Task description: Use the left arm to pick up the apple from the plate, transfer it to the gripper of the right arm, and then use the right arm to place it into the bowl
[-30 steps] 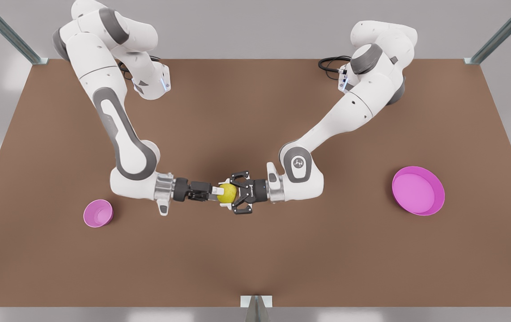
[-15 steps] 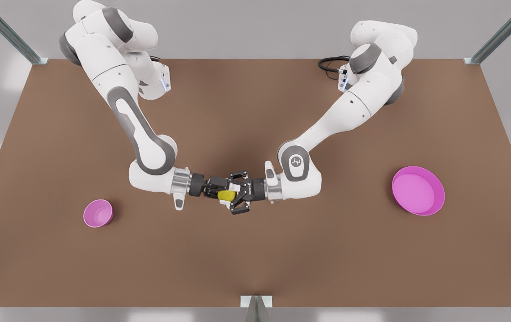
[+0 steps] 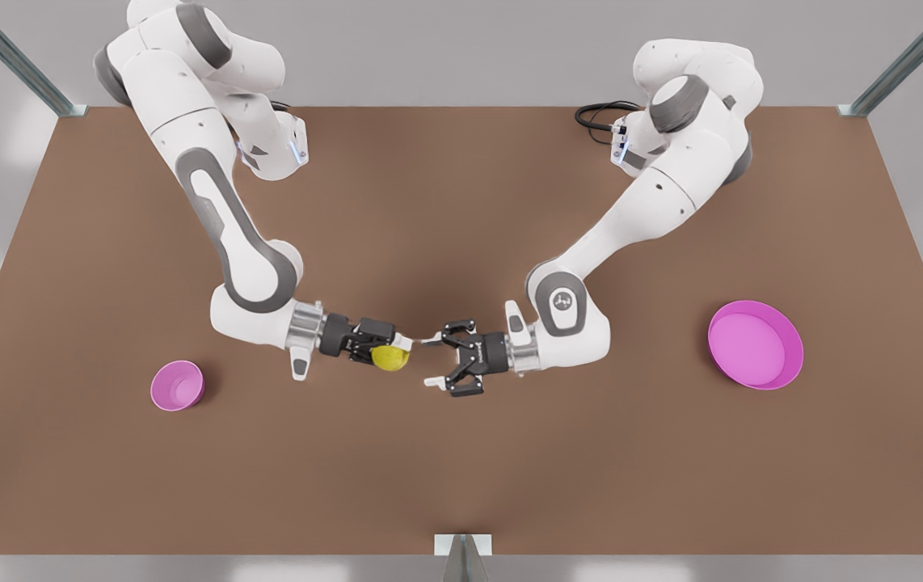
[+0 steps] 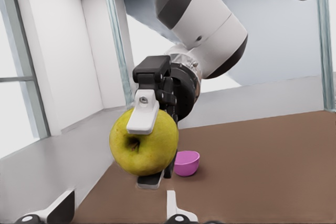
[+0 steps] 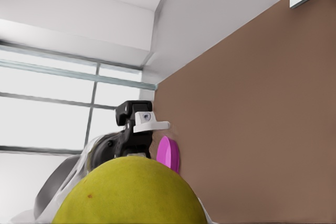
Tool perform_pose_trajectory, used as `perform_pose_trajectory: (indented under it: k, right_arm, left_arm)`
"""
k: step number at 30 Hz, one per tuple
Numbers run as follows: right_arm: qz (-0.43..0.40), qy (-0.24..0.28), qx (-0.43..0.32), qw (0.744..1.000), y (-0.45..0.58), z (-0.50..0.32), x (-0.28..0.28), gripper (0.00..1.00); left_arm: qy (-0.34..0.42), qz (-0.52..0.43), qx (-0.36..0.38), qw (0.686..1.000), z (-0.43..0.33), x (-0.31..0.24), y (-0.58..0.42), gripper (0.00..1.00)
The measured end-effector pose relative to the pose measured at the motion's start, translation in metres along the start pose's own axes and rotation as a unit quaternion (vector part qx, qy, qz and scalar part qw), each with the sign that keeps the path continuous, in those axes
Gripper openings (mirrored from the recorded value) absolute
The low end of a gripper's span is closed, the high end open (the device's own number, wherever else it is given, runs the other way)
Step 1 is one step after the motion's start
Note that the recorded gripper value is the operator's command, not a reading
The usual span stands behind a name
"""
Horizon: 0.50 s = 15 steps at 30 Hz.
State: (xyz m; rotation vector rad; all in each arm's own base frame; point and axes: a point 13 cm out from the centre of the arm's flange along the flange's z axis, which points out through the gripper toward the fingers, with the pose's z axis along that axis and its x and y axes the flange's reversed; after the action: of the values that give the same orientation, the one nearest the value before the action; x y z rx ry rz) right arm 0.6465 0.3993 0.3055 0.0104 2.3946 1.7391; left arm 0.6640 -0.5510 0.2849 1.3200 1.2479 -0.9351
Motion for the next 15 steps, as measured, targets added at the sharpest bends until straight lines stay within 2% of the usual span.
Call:
perform_pose_trajectory:
  k: [1,3,4,7,10,11,12,13,15]
  right_arm:
    - [-0.002,-0.001,0.009,1.000,-0.011,-0.019,-0.005,0.51]
    - [-0.020,0.006,0.033,0.999,-0.039,-0.066,-0.019,0.52]
    - [-0.034,0.017,0.048,0.998,-0.051,-0.087,-0.023,0.52]
    - [-0.091,0.064,0.111,0.988,-0.085,-0.137,-0.026,0.52]
    - [-0.131,0.110,0.182,0.968,-0.129,-0.189,-0.025,0.52]
    - [-0.145,0.124,0.207,0.960,-0.143,-0.207,-0.028,0.52]
    - [-0.160,0.137,0.231,0.950,-0.153,-0.224,-0.030,0.52]
    - [-0.177,0.151,0.256,0.938,-0.163,-0.239,-0.035,0.52]
    - [-0.201,0.181,0.306,0.913,-0.187,-0.268,-0.039,0.51]
  left_arm:
    - [0.025,0.013,0.002,1.000,-0.029,0.004,0.007,1.00]
    - [0.110,0.093,0.026,0.989,-0.108,0.029,0.044,1.00]
    - [0.166,0.145,0.050,0.974,-0.153,0.031,0.063,1.00]
    - [0.358,0.244,0.126,0.892,-0.289,-0.010,0.098,1.00]
    - [0.534,0.191,0.152,0.809,-0.403,-0.042,0.096,1.00]
    - [0.602,0.149,0.130,0.774,-0.445,-0.056,0.093,1.00]
    - [0.645,0.098,0.092,0.752,-0.486,-0.080,0.081,1.00]
    - [0.668,0.050,0.051,0.741,-0.520,-0.107,0.060,1.00]
    - [0.676,-0.030,-0.007,0.736,-0.551,-0.126,0.035,1.00]
